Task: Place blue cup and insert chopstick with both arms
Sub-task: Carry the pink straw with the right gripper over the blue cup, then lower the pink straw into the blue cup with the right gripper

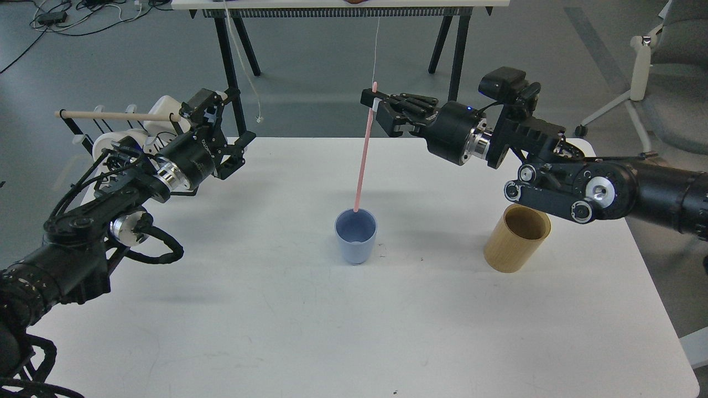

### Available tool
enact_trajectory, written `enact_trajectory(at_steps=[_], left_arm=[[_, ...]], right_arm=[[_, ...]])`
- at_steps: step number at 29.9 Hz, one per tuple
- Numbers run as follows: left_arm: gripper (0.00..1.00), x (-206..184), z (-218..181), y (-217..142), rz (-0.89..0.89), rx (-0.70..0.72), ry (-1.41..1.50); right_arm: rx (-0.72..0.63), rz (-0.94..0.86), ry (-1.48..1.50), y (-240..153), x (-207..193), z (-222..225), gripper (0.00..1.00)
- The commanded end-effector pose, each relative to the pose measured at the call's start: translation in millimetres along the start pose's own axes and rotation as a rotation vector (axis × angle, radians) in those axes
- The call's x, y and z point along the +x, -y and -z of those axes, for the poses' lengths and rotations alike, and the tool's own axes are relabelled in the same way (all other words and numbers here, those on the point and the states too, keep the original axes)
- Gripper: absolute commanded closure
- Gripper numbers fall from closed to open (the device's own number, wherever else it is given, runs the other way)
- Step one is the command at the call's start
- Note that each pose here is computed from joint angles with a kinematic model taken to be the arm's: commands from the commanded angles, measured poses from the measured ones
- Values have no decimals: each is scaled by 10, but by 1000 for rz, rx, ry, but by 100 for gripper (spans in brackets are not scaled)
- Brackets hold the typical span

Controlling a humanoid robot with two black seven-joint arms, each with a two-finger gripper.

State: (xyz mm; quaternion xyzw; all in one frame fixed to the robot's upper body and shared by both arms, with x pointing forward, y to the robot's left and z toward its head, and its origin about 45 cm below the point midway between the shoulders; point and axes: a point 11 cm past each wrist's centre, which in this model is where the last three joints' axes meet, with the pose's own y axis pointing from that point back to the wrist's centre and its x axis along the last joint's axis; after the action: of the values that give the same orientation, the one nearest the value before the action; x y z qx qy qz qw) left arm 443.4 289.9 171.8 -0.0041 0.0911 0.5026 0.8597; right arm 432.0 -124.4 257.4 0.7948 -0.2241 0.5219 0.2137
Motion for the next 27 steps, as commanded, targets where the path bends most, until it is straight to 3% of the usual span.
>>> enact_trajectory(at_steps=[1,18,22,27], left_arm=[[1,-2,8,2,-1,1,-1],[1,-22,24,12,1,1,-6],[1,-20,21,10,1,1,-6],[1,-27,23,14,3,1,-7]], right_arm=[[-2,16,11,34,-133,4,100],[-12,72,-23,107,-536,-7,97],[-5,72,-22,125,-541,20,87],[-2,63,-13,132,-528,39,52]])
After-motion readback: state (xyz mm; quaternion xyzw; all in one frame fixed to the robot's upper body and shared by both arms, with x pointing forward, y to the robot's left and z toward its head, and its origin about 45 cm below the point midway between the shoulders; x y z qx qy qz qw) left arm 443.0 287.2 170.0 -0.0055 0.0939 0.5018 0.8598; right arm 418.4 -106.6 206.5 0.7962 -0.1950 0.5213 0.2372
